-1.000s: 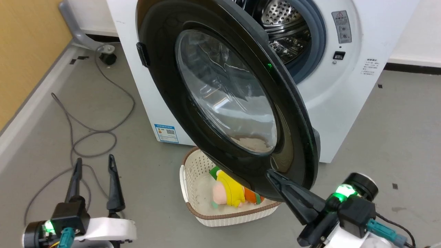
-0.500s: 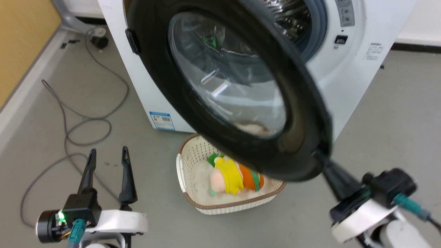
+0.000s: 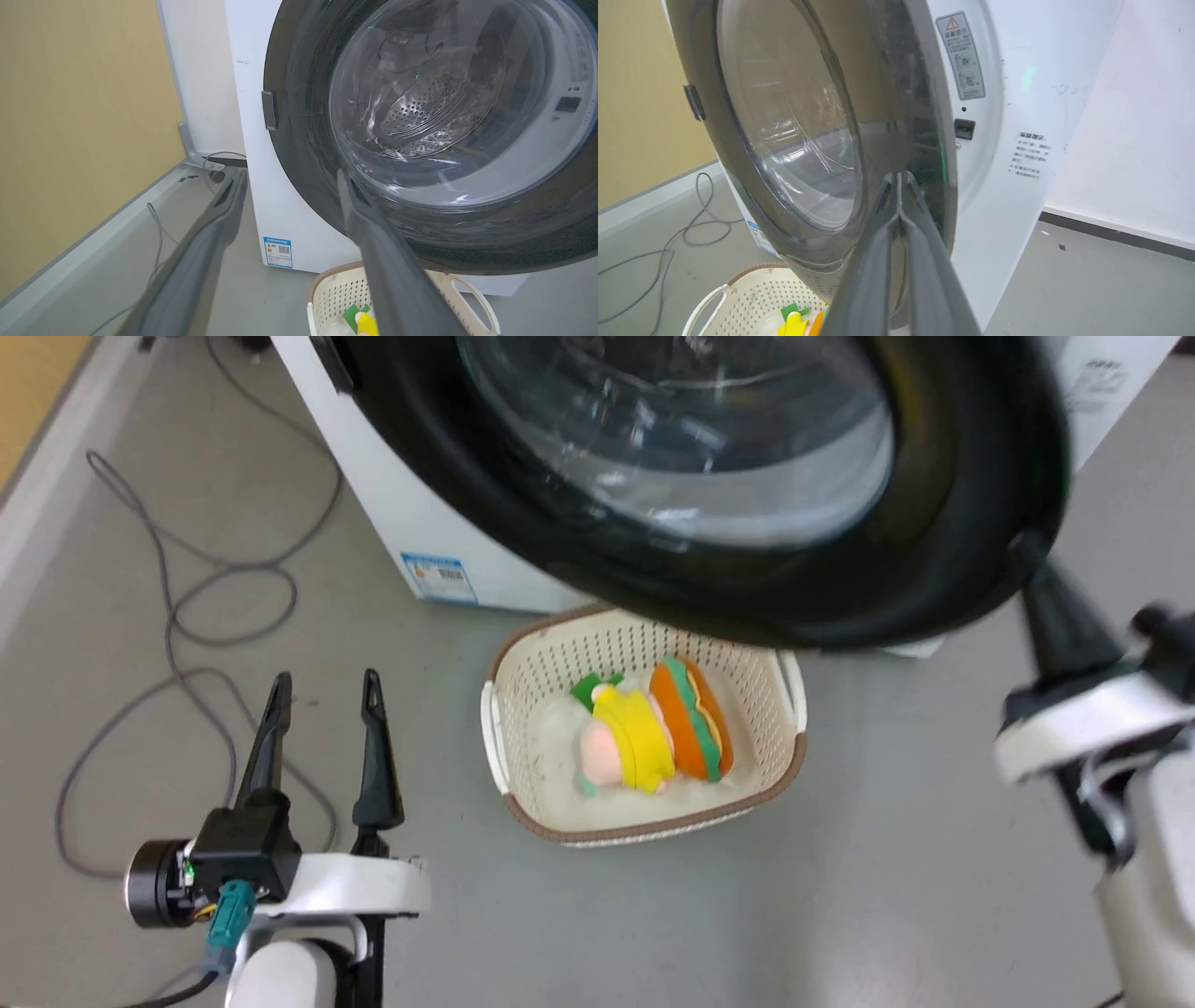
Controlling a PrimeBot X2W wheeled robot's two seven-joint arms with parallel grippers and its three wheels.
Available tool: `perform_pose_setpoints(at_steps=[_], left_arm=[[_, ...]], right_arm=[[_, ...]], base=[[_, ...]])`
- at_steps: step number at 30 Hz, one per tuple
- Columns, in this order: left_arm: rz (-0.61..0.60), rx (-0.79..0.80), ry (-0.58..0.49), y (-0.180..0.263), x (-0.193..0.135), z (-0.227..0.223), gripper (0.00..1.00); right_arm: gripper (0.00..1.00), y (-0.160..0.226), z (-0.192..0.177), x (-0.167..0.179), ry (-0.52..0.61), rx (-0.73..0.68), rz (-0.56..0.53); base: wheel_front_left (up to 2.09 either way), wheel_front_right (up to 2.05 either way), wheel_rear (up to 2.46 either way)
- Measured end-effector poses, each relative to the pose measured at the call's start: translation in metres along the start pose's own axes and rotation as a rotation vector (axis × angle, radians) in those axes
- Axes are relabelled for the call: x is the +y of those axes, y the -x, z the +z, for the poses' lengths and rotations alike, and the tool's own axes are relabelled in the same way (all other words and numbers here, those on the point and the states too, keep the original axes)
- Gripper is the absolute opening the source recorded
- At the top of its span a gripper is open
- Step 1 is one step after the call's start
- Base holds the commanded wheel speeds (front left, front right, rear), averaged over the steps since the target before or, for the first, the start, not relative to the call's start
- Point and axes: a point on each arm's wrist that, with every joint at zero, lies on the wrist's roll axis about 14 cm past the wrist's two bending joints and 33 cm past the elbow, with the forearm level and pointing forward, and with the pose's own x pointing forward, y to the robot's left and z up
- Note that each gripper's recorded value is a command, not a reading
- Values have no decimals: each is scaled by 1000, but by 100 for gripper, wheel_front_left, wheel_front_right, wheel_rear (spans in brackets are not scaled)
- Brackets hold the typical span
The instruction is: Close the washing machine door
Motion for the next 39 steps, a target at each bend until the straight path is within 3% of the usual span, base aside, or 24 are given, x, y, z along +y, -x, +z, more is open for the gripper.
perform_pose_setpoints(at_steps=[12,22,30,39], left_arm=[[4,27,-7,-16,-1,-15,100],[22,43,-14,-19,5,-22,100],[28,13,-6,-19,5,-10,100],[-13,-9,-4,-11,-9,0,100]], right_arm=[[0,-59,-12,-32,-8,9,-84],[0,-87,-23,-44,-10,40,-108],[0,-72,-4,-52,18,8,-134],[0,-9,61,-56,59,-165,-188]], base=[[0,0,0],[0,0,0],[0,0,0],[0,0,0]])
